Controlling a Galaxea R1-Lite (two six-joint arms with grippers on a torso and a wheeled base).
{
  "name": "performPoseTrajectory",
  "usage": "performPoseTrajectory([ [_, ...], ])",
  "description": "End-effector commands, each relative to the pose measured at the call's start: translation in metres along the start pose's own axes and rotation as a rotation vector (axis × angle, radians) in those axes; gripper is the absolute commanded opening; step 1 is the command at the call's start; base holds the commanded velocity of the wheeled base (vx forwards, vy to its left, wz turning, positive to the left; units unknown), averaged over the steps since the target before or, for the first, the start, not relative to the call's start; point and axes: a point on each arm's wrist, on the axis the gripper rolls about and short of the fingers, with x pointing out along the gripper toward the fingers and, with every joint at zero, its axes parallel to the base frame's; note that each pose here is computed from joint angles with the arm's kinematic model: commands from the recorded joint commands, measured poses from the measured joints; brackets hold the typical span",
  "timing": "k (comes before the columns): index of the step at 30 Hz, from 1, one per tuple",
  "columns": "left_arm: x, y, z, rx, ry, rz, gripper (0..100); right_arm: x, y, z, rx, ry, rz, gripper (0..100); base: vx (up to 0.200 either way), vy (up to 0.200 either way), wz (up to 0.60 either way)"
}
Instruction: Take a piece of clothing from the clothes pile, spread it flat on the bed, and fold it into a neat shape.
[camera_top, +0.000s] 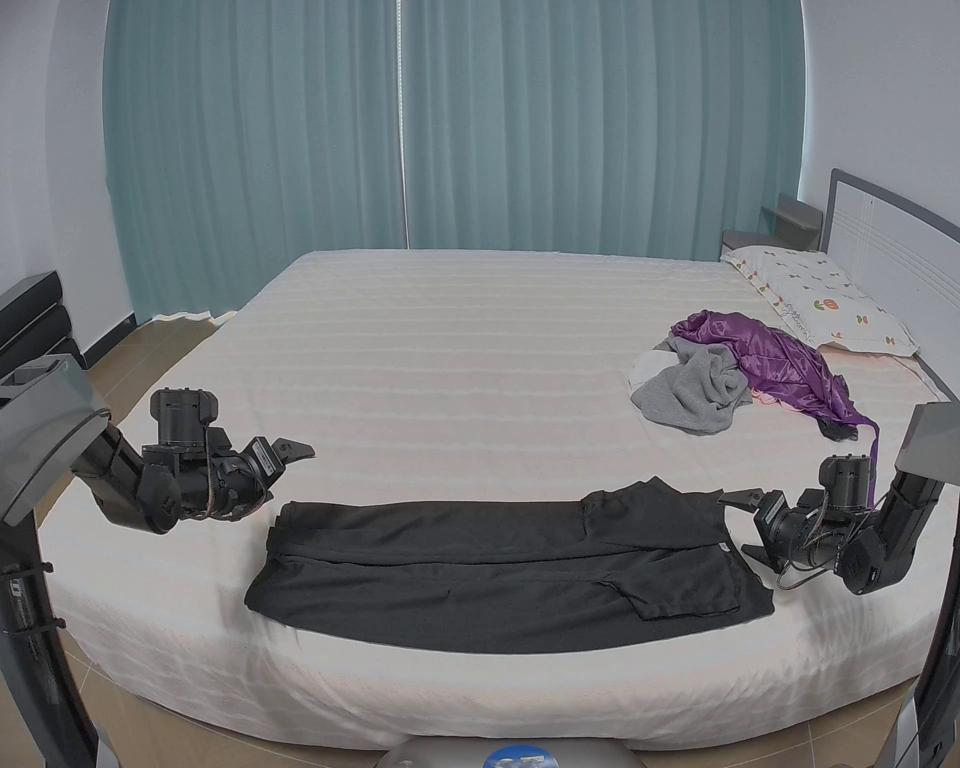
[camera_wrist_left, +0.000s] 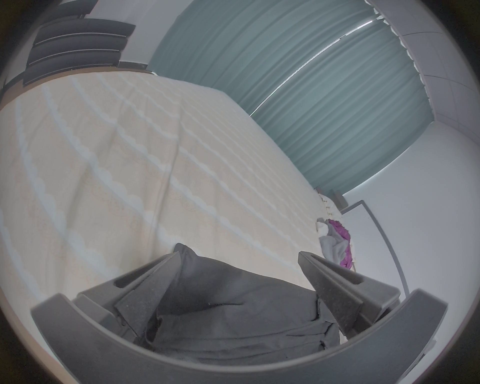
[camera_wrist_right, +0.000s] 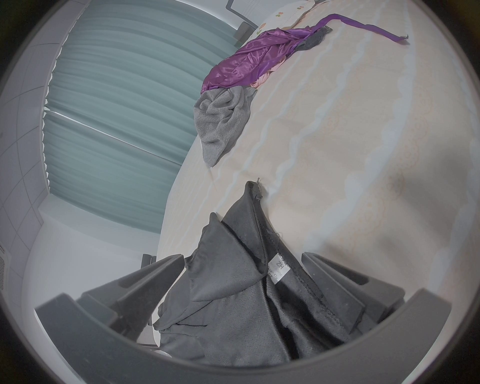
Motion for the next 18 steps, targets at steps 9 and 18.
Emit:
performPoseTrajectory([
  [9, 0.046, 0.028, -0.015, 0.049, 0.088, 0.122, 100, 0.005, -0.005, -0.003, 0.005, 0.012, -0.013, 100, 0.000, 0.000, 0.00],
  [18, 0.053, 0.030, -0.009, 0.041, 0.063, 0.126, 0, 0.006, -0.006, -0.001, 0.007, 0.008, -0.013, 100, 0.000, 0.000, 0.00],
])
